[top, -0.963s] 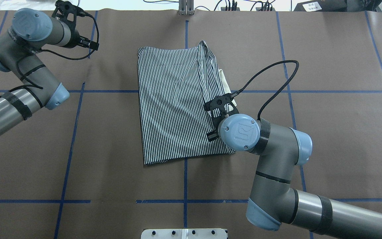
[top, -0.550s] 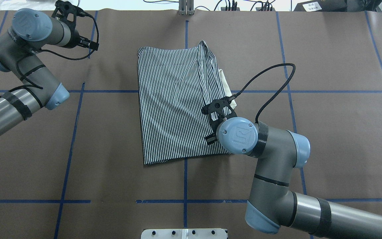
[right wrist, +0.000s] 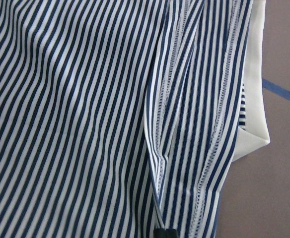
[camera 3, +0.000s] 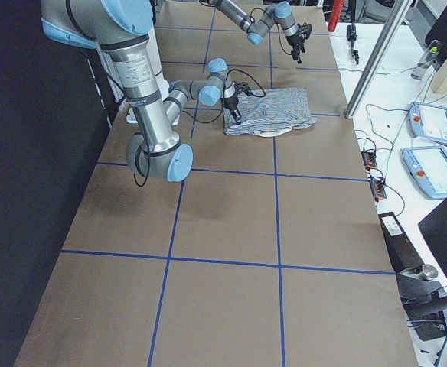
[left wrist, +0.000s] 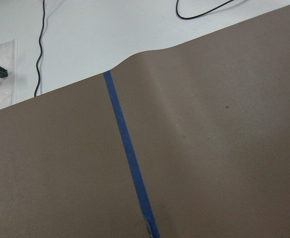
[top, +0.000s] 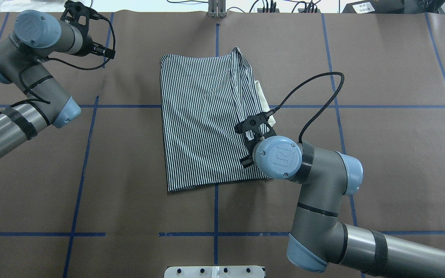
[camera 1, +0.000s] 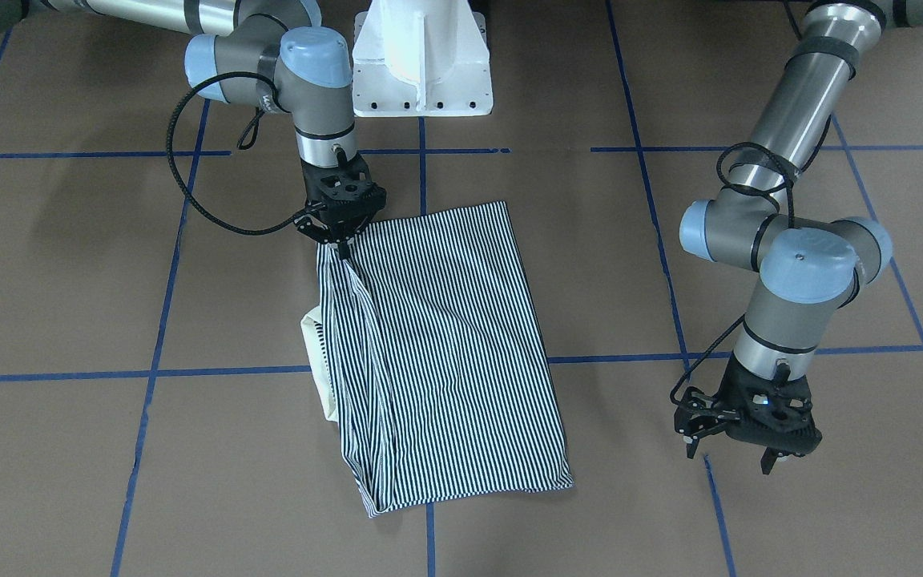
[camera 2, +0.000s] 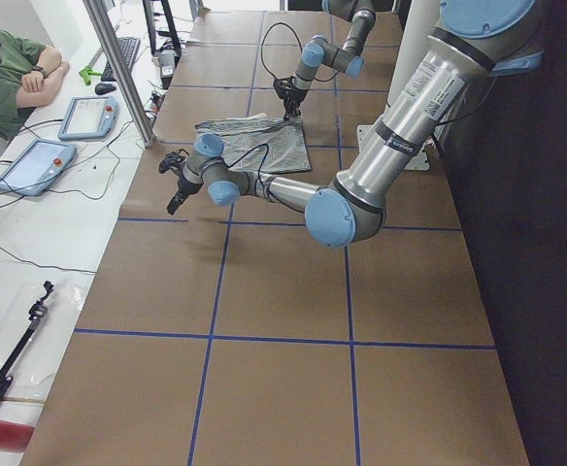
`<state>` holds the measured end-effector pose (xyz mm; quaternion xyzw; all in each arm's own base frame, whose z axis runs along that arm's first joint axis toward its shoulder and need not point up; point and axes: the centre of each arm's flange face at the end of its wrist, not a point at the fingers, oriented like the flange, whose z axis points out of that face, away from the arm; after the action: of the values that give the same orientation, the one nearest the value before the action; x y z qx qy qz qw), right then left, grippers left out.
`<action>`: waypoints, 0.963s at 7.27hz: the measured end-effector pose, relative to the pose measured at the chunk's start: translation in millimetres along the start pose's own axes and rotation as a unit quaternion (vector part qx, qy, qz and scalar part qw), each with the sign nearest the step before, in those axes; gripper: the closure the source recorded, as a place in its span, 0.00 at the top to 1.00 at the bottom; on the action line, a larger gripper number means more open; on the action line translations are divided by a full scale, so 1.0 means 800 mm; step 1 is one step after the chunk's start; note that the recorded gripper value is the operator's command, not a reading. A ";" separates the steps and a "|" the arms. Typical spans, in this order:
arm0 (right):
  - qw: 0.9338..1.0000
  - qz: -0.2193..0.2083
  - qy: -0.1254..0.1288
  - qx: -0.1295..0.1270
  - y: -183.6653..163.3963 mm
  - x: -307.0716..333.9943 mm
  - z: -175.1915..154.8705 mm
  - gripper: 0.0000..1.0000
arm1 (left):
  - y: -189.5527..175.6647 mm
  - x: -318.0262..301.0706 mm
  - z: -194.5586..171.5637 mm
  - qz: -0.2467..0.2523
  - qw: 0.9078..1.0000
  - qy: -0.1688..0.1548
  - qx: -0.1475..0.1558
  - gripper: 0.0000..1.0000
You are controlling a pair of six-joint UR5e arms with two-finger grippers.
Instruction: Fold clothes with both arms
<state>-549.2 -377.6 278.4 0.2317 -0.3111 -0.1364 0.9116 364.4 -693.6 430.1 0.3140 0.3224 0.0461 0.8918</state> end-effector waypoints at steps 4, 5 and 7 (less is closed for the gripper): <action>1.000 -0.002 0.005 -0.003 0.032 0.031 -0.007 0.59 | 0.001 0.003 0.001 0.001 1.000 0.001 -0.001 1.00; 1.000 -0.003 0.006 -0.007 0.040 0.031 -0.004 1.00 | 0.002 0.003 0.001 0.001 1.000 0.001 -0.001 1.00; 1.000 -0.003 0.005 -0.007 0.041 0.031 -0.005 1.00 | 0.001 0.003 0.001 0.001 1.000 0.001 -0.001 1.00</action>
<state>-524.4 -358.0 304.5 0.2272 -0.3052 -0.1404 0.9141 366.9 -692.3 429.5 0.3136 0.3234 0.0475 0.8915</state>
